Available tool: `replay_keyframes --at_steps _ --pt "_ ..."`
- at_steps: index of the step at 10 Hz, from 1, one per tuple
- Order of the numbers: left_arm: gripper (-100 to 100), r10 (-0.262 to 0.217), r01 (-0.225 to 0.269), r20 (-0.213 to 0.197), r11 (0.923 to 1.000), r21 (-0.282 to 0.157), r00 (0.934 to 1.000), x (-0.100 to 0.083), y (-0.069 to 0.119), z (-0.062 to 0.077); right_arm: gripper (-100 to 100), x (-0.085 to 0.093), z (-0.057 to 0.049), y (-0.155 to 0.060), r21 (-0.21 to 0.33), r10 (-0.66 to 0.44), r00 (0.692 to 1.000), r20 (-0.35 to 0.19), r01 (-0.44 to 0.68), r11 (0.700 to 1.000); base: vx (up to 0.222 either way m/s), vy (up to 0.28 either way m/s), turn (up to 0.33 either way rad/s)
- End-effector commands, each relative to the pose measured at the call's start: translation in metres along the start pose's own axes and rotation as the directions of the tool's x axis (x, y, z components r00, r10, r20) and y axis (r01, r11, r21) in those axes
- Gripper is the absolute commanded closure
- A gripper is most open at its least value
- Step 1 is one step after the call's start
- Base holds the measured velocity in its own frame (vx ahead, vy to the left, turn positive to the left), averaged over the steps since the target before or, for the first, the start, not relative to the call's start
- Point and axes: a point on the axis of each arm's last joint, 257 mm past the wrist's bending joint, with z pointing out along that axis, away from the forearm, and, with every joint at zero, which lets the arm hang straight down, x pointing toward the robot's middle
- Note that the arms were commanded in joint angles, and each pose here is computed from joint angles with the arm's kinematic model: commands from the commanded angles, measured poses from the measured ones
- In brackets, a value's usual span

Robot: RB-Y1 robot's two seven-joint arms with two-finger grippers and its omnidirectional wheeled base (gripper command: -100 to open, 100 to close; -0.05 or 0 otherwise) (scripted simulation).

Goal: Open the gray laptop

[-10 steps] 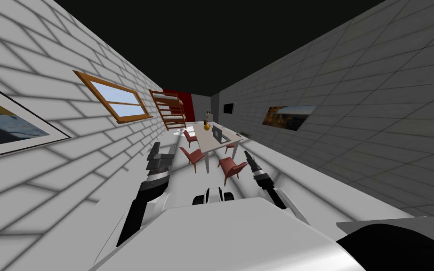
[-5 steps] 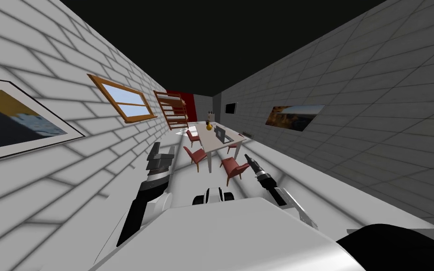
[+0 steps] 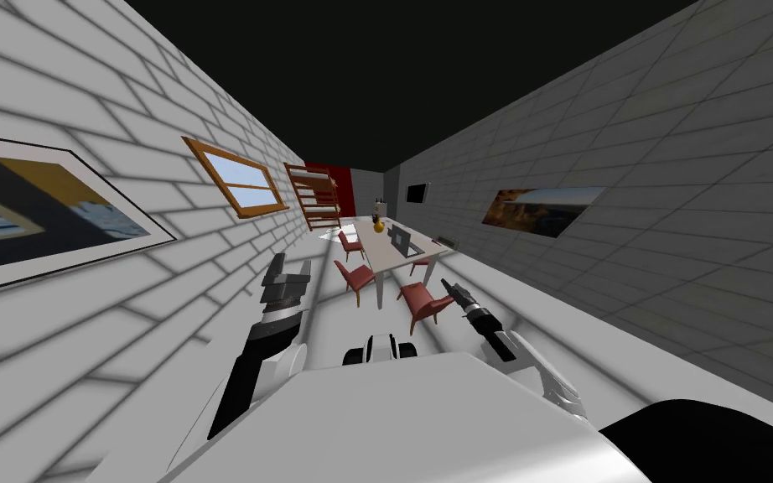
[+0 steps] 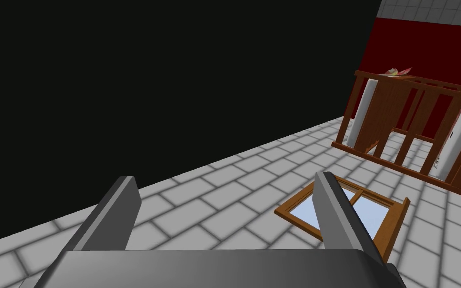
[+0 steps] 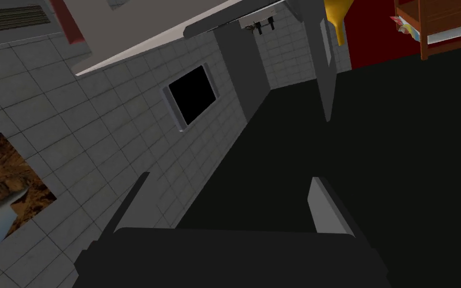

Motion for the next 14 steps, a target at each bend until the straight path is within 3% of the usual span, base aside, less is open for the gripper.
replay_keyframes --at_steps 1,4,6,10,14 --pt "0 0.0 0.0 0.0 1.0 0.0 1.0 0.0 0.0 0.0 -100 -0.01 0.004 -0.028 0.049 -0.169 0.985 -0.027 0.17 0.984 0.065 0.108 0.112" --pt "0 0.0 0.0 0.0 1.0 0.0 1.0 0.0 0.0 0.0 -100 -0.031 0.01 -0.056 0.086 -0.366 0.929 -0.051 0.369 0.925 0.1 0.115 0.114" --pt "0 0.0 0.0 0.0 1.0 0.0 1.0 0.0 0.0 0.0 -100 -0.051 0.015 -0.071 0.106 -0.495 0.867 -0.064 0.499 0.86 0.154 0.112 0.142" --pt "0 0.0 0.0 0.0 1.0 0.0 1.0 0.0 0.0 0.0 -100 -0.099 0.026 -0.093 0.144 -0.716 0.693 -0.084 0.72 0.679 0.163 0.126 0.129" --pt "0 0.0 0.0 0.0 1.0 0.0 1.0 0.0 0.0 0.0 -100 -0.147 0.035 -0.106 0.179 -0.857 0.505 -0.102 0.857 0.484 0.163 0.091 0.106"
